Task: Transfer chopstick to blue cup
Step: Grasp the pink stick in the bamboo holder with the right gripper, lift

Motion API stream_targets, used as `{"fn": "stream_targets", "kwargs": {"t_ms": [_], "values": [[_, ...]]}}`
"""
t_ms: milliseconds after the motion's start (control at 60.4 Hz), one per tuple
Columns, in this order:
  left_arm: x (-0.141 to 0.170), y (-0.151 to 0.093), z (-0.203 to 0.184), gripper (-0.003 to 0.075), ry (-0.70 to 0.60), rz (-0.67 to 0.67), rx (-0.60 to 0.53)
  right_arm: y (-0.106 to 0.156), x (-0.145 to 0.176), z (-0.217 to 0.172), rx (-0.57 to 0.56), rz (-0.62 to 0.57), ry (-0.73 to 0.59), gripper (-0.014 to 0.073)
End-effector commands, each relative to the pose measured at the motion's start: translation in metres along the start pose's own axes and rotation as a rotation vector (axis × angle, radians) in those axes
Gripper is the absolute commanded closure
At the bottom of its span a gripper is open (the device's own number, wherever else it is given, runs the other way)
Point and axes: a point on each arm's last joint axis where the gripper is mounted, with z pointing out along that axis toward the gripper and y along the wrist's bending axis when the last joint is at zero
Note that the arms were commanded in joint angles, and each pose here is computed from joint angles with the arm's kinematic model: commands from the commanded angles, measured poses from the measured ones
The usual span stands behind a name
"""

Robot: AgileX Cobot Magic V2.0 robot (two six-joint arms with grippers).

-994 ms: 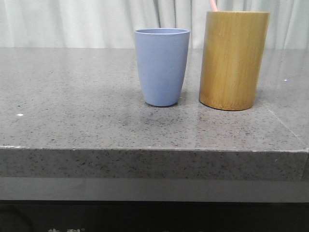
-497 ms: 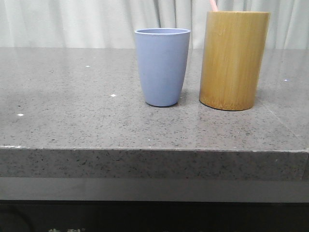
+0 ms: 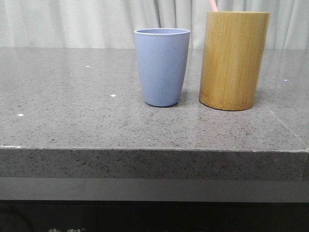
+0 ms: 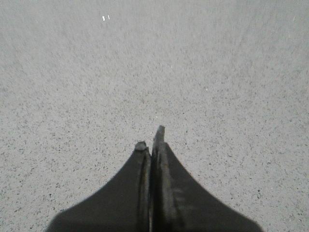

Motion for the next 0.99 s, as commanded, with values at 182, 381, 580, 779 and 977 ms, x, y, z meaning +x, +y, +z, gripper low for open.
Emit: {"fn": "stream_targets", "kwargs": {"t_ms": [182, 381, 580, 779, 977], "values": [[0.033, -0.001, -0.028, 0.0739, -0.356, -0.011, -0.019, -0.001, -0.018, 0.000, 0.016, -0.004, -0.100, -0.0029], [0.037, -0.001, -0.033, 0.0739, -0.395, -0.010, -0.020, -0.002, -0.022, 0.016, 0.012, 0.025, -0.062, -0.0029], [0.037, -0.001, -0.033, 0.0739, -0.395, -0.010, -0.020, 0.003, -0.044, 0.053, -0.026, 0.024, -0.002, -0.0029], [0.037, -0.001, -0.033, 0.0739, -0.395, -0.010, -0.020, 0.034, -0.067, 0.108, -0.178, -0.096, 0.041, -0.0029], [0.037, -0.001, -0.033, 0.0739, -0.395, -0.010, -0.020, 0.082, -0.080, 0.161, -0.318, -0.140, 0.044, -0.0029]]}}
